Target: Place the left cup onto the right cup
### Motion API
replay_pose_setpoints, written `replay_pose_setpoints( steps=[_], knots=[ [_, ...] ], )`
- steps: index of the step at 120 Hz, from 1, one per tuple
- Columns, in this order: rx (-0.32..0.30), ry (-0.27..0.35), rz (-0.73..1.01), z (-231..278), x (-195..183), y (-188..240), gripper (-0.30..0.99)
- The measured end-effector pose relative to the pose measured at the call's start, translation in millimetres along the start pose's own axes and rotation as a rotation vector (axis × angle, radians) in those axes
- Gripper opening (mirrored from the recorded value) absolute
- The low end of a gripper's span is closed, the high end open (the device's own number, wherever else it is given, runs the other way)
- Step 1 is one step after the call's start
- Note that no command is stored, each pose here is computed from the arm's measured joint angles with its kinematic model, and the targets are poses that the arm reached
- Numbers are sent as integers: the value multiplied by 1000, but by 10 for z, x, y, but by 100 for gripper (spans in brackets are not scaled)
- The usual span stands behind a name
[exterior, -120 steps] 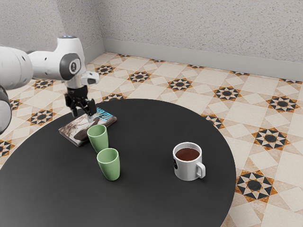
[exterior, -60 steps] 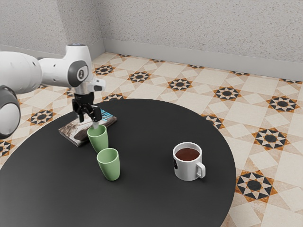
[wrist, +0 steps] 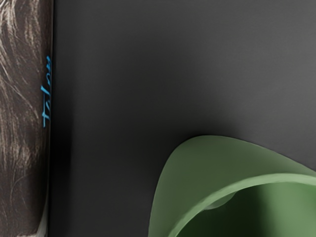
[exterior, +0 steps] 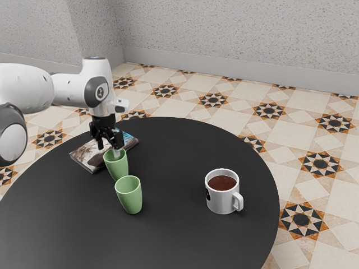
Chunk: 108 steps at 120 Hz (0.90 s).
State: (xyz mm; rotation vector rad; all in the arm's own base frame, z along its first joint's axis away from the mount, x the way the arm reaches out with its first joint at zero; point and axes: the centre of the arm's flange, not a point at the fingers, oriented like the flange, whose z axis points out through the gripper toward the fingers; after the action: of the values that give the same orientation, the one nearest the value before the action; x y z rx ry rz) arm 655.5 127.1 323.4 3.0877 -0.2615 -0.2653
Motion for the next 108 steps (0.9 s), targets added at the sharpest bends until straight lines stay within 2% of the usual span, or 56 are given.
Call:
replay_pose_setpoints(
  steps=[32, 65, 90, 108],
  knots=[
    [-4, -7, -9, 53, 9, 6, 51],
    [-13, -2, -28, 41, 25, 53, 28],
    [-16, -3, -45, 38, 8, 29, 6],
    [-17, -1, -50, 30, 11, 36, -3]
  ],
)
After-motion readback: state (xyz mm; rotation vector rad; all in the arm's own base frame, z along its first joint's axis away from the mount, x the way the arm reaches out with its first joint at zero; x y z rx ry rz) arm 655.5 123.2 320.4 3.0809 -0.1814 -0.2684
